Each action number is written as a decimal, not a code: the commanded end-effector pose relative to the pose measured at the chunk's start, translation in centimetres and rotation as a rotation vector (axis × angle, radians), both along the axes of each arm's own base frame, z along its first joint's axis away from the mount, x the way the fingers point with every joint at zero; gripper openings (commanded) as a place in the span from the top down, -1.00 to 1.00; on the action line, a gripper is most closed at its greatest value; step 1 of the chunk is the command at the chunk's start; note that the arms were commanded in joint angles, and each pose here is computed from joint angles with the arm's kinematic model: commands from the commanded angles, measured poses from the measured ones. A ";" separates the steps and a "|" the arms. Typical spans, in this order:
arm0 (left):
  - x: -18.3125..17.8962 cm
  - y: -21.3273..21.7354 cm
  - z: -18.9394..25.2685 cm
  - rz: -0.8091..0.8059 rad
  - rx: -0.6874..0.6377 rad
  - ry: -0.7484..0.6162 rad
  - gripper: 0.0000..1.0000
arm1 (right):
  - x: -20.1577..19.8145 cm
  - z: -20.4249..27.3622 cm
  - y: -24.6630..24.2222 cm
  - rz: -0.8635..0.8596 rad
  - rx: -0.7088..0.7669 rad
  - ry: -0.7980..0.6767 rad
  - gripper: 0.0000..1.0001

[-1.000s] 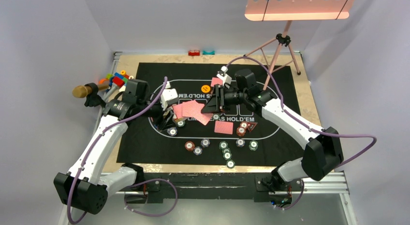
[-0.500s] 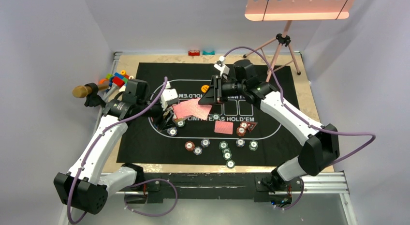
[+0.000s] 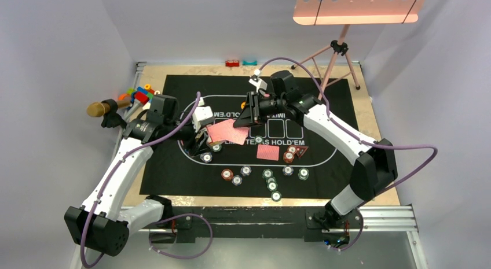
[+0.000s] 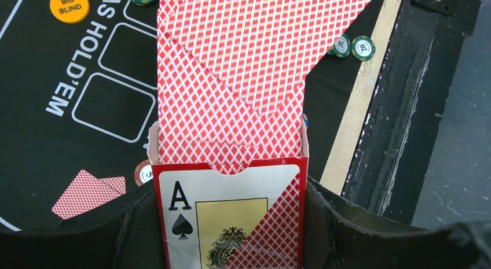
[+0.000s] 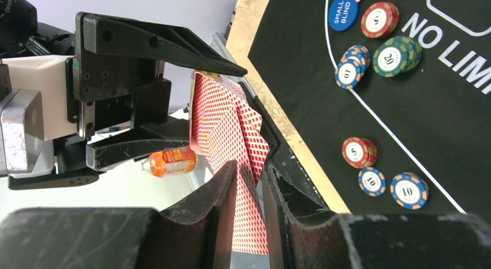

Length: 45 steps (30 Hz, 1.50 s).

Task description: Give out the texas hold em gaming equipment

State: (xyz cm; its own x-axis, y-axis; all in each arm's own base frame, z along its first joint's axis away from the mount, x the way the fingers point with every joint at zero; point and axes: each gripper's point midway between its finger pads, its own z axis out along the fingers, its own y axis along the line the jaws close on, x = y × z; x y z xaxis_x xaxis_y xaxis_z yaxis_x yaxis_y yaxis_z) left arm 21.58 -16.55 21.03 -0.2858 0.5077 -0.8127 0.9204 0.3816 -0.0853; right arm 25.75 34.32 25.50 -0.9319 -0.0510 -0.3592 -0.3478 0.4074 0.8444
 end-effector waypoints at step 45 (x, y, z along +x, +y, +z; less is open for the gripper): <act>1.8 -0.6 1.7 0.025 -0.051 -0.076 1.00 | -3.8 1.4 -0.6 -0.034 0.143 0.048 -0.52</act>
State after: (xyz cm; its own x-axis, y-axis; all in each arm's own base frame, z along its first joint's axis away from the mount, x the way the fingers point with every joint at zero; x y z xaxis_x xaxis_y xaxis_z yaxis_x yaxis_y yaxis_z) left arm 22.29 -16.56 21.30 -0.2726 0.5013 -0.8212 0.9159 0.3966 -0.0620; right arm 22.14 32.83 25.06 -0.9475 -0.0237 -0.3189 -0.3034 0.3820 0.8729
